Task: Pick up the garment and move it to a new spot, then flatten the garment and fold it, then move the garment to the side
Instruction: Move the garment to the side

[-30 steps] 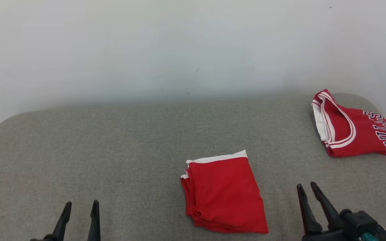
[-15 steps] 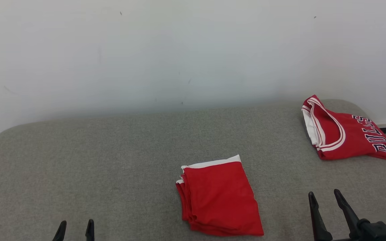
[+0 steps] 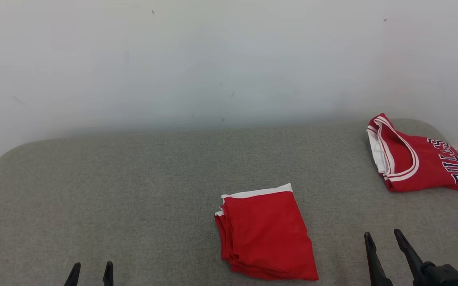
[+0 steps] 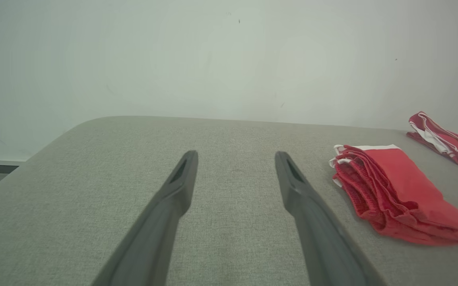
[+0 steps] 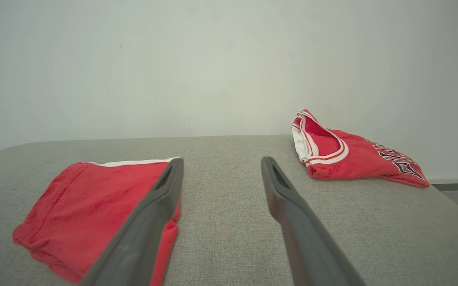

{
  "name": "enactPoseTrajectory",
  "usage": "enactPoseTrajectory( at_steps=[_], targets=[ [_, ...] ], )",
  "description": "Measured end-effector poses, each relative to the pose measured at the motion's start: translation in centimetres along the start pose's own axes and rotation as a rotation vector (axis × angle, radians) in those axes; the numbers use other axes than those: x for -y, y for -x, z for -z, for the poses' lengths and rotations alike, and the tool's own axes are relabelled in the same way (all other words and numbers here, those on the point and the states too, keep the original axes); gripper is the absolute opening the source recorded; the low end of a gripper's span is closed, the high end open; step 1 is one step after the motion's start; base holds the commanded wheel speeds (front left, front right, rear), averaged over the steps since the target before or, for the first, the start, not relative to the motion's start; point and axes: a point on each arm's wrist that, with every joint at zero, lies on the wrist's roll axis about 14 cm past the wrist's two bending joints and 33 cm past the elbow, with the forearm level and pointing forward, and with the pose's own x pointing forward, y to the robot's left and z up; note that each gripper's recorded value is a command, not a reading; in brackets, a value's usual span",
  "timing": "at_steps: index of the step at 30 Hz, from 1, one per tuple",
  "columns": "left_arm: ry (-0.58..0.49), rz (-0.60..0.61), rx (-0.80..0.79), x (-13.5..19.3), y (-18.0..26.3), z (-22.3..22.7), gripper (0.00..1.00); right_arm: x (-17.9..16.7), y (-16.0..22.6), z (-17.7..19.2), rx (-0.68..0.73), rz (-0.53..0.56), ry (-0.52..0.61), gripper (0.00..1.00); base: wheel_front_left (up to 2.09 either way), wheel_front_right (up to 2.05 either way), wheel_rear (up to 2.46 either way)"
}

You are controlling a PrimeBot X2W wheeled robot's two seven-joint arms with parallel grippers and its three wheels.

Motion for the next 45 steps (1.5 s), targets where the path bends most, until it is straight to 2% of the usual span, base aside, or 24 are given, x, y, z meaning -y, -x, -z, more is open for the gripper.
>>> enactPoseTrajectory(
  at_steps=[7, 14, 24, 31, 32, 33, 39, 45],
  targets=[
    [0.004, -0.001, 0.012, 0.1, -0.4, -0.3, 1.00, -0.8, -2.1, 0.3, -0.029, -0.043, 0.020, 1.00, 0.00, 0.00, 0.00],
    [0.007, -0.035, 0.011, -0.8, -0.4, -0.3, 1.00, -3.7, -6.5, 2.5, -0.170, -0.135, 0.050, 1.00, 0.00, 0.00, 0.00],
    [0.012, -0.111, -0.014, -3.2, 0.0, 0.3, 1.00, -6.0, -9.7, 9.8, -0.438, -0.194, 0.057, 1.00, 0.00, 0.00, 0.00],
    [0.007, -0.156, -0.044, -4.5, -0.1, 1.0, 1.00, -7.7, -9.3, 14.1, -0.561, -0.225, 0.033, 1.00, 0.00, 0.00, 0.00],
    [0.007, -0.156, -0.044, -4.5, -0.1, 1.0, 1.00, -7.7, -9.3, 14.1, -0.561, -0.225, 0.033, 0.27, 0.00, 0.00, 0.00],
    [0.005, -0.163, -0.047, -4.8, 0.0, 1.1, 1.00, -8.2, -9.3, 14.3, -0.569, -0.233, 0.027, 0.00, 0.00, 0.00, 0.00],
    [0.017, -0.137, -0.050, -3.9, -0.8, 1.4, 1.00, -8.7, -9.7, 13.8, -0.557, -0.248, 0.021, 0.00, 0.00, 0.00, 0.00],
    [0.037, -0.071, -0.016, -2.0, -3.6, 0.6, 1.00, -6.5, -14.7, 9.9, -0.456, -0.252, 0.120, 0.00, 0.00, 0.00, 0.00]
  ],
)
